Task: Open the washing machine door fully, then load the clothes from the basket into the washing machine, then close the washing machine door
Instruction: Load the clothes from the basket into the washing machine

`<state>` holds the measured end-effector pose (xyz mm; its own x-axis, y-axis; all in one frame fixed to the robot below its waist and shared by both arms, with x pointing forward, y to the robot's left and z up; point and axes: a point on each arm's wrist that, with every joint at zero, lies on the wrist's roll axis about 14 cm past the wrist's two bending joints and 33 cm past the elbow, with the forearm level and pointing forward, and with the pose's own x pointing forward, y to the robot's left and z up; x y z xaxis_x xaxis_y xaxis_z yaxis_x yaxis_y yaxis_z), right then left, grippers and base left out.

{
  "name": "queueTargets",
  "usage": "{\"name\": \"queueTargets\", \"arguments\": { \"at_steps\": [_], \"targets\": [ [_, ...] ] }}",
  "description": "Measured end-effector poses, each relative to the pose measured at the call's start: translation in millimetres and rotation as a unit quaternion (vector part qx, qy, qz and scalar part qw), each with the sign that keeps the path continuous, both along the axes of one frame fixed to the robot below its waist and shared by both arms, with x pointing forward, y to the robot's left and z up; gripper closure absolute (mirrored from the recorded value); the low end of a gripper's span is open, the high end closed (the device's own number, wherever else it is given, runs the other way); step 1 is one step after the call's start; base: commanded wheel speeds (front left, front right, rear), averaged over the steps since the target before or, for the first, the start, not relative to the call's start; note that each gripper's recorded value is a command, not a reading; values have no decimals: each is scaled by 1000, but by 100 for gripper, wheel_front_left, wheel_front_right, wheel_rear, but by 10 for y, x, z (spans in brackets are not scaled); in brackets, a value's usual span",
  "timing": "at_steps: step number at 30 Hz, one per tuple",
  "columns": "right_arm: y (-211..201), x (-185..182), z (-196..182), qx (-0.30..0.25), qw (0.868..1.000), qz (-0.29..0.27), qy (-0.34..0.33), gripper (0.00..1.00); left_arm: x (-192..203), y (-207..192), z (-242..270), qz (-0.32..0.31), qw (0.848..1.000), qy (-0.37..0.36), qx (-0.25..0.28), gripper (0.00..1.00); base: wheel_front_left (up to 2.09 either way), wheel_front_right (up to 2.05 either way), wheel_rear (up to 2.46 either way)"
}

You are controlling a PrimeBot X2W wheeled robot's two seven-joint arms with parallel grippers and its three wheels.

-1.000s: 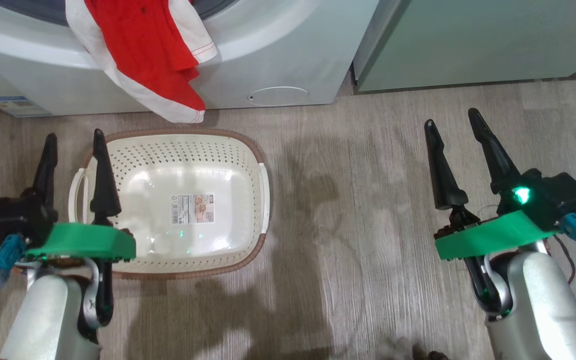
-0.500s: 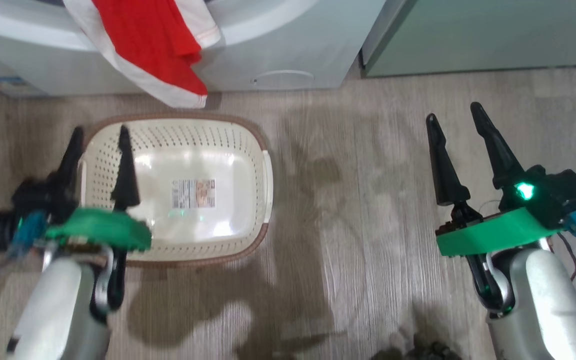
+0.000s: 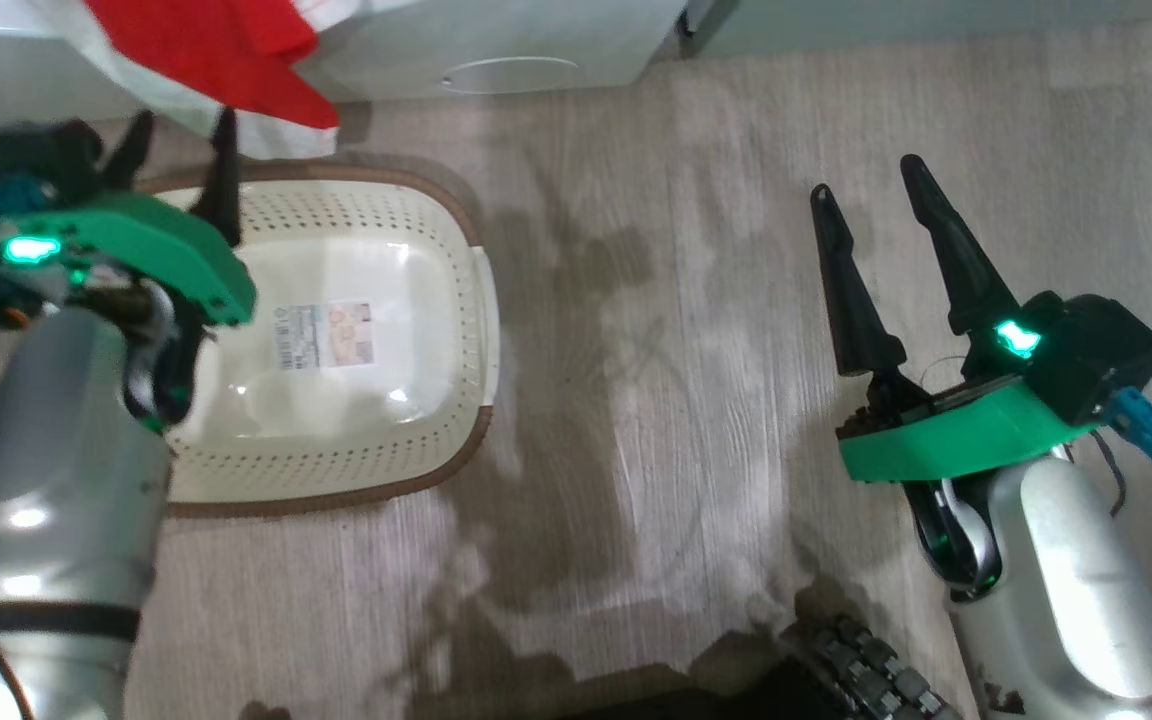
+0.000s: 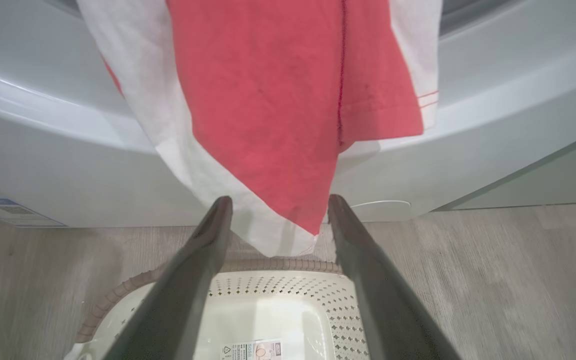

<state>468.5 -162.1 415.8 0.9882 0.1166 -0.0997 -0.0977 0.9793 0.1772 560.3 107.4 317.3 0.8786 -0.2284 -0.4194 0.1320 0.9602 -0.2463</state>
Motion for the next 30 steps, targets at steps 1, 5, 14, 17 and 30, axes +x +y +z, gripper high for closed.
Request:
{"name": "queueTargets", "arguments": {
  "at_steps": [1, 5, 14, 17, 30],
  "targets": [
    [-28, -11, -16, 0, 1000, -4, 1, 0, 43, -6, -45, 0, 1000, 7, -2, 0, 0, 0, 0],
    [-107, -52, -89, -2, 1000, -15, 10, 0, 140, 20, -261, 5, 999, 47, 0, 0, 0, 0, 0],
    [-166, -35, -136, -6, 1000, -21, 13, 0, 384, 87, -423, 19, 998, 67, -4, 0, 0, 0, 0],
    [-173, -44, -164, -7, 1000, -22, 17, 0, 451, 63, -433, 18, 998, 63, -7, 0, 0, 0, 0],
    [-222, -24, -98, -7, 1000, -28, 8, 0, 481, 99, -458, 8, 999, 46, 10, 100, 0, 0, 0]
  ]
}}
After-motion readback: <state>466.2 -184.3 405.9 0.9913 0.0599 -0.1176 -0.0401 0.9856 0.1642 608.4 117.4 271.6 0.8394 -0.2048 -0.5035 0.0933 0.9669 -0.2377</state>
